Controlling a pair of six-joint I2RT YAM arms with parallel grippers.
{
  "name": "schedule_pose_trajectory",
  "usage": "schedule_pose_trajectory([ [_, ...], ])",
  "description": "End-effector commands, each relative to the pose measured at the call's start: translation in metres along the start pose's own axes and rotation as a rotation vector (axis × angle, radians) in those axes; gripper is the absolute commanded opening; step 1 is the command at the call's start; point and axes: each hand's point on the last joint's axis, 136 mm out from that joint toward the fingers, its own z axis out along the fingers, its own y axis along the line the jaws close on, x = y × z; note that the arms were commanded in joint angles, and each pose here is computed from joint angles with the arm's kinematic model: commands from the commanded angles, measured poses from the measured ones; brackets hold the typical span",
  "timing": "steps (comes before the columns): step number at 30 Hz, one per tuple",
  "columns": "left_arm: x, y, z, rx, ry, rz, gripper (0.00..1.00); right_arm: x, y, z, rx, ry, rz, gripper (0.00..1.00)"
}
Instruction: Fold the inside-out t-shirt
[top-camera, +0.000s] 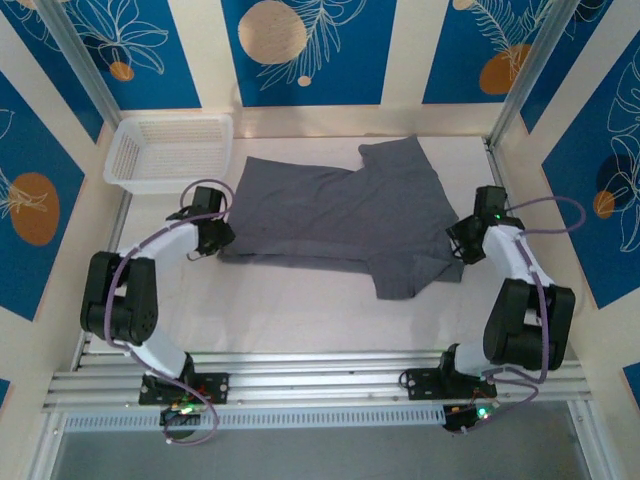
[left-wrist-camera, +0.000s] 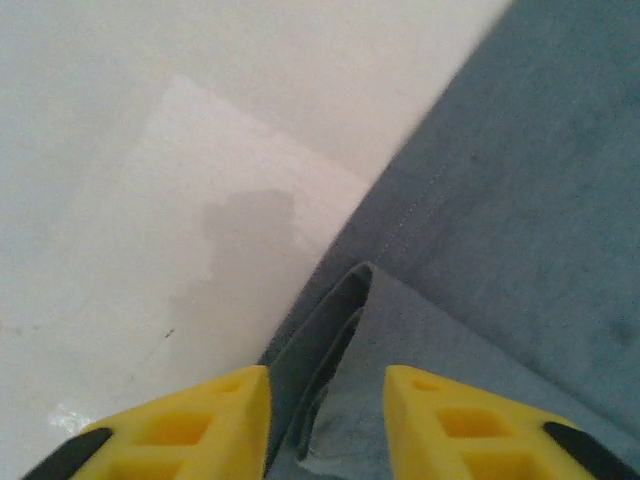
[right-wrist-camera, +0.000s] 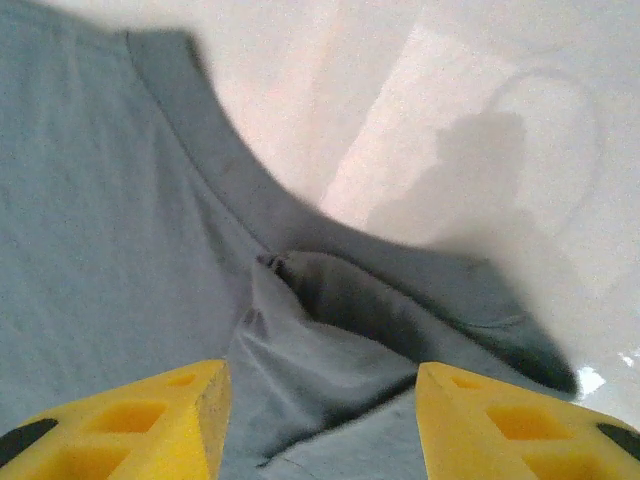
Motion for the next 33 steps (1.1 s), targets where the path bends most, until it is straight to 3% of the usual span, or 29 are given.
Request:
schedule_pose_trajectory([
  [1, -0.014, -0.018, -0.035, 0.115, -0.055, 0.037, 0.42, 0.027, -0.02, -0.012, 0.005, 0.043, 0.005, 0.52],
  [4, 0.001, -0.042, -0.058, 0.211, -0.046, 0.143, 0.46, 0.049, -0.029, 0.002, -0.028, 0.1, -0.029, 0.53],
  [8, 0.035, -0.063, -0.068, 0.27, 0.011, 0.261, 0.48, 0.068, -0.007, 0.016, -0.112, 0.209, -0.14, 0.54],
  [12, 0.059, -0.06, -0.06, 0.279, 0.06, 0.255, 0.49, 0.069, -0.005, 0.037, -0.023, 0.247, -0.174, 0.56],
  [17, 0.066, -0.055, -0.057, 0.278, 0.067, 0.239, 0.5, 0.064, 0.004, 0.05, -0.015, 0.241, -0.188, 0.57],
  [20, 0.062, -0.054, -0.06, 0.265, 0.055, 0.25, 0.51, 0.063, 0.007, 0.051, -0.023, 0.24, -0.183, 0.47],
  [24, 0.058, -0.054, -0.059, 0.249, 0.044, 0.257, 0.51, 0.065, 0.01, 0.049, -0.033, 0.245, -0.179, 0.14],
  [27, 0.058, -0.054, -0.057, 0.243, 0.047, 0.253, 0.51, 0.068, 0.012, 0.043, -0.034, 0.253, -0.185, 0.0],
  [33, 0.06, -0.052, -0.054, 0.234, 0.054, 0.254, 0.51, 0.07, 0.046, 0.018, -0.1, 0.244, -0.148, 0.0],
])
